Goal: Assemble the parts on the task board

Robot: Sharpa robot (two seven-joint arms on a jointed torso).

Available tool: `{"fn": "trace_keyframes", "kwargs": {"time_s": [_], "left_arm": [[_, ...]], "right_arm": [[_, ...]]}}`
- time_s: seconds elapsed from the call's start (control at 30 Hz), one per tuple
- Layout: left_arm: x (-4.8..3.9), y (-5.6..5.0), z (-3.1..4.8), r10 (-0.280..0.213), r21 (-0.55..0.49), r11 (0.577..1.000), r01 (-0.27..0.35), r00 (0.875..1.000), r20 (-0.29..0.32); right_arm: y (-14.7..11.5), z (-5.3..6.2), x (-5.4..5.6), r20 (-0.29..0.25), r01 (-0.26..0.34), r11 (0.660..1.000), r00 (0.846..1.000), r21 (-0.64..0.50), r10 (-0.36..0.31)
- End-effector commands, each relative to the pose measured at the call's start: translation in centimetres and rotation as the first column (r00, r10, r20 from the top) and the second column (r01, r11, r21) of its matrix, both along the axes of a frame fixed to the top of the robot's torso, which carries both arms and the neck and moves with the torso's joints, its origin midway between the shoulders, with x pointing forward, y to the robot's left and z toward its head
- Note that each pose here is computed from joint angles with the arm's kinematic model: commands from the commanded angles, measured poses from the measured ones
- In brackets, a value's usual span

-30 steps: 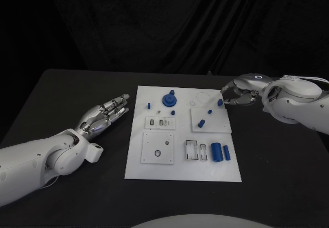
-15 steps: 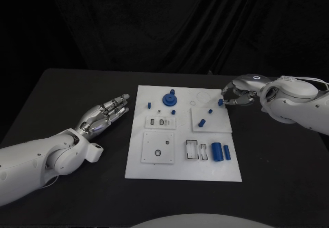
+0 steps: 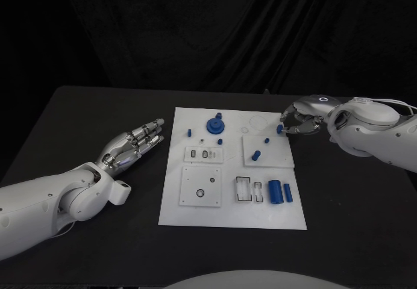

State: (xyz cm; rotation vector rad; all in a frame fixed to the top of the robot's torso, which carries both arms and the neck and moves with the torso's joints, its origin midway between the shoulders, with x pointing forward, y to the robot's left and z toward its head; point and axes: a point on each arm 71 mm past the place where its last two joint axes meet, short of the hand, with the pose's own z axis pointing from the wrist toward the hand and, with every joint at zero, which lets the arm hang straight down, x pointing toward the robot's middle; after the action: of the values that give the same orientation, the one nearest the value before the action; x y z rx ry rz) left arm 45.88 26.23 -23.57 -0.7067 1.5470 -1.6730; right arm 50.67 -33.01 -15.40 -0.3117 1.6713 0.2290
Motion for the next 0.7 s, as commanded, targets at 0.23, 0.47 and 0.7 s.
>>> {"fn": "trace_keyframes", "kwargs": {"time_s": [0.23, 0.47, 0.7], "left_arm": [[-0.19, -0.14, 0.46, -0.022, -0.05, 0.998, 0.025, 0.998, 0.055], [-0.19, -0.15, 0.43, -0.024, -0.05, 0.998, 0.026, 0.998, 0.052], [-0.2, -0.12, 0.4, -0.024, -0.05, 0.998, 0.027, 0.998, 0.05]], "right_arm": [[0.09, -0.27, 0.09, 0.004, 0.014, 1.0, 1.0, -0.006, -0.014], [0.32, -0.37, 0.17, 0.001, 0.011, 1.0, 1.0, -0.007, -0.011], [0.51, -0.52, 0.26, -0.004, 0.013, 1.0, 1.0, -0.009, -0.013]]}}
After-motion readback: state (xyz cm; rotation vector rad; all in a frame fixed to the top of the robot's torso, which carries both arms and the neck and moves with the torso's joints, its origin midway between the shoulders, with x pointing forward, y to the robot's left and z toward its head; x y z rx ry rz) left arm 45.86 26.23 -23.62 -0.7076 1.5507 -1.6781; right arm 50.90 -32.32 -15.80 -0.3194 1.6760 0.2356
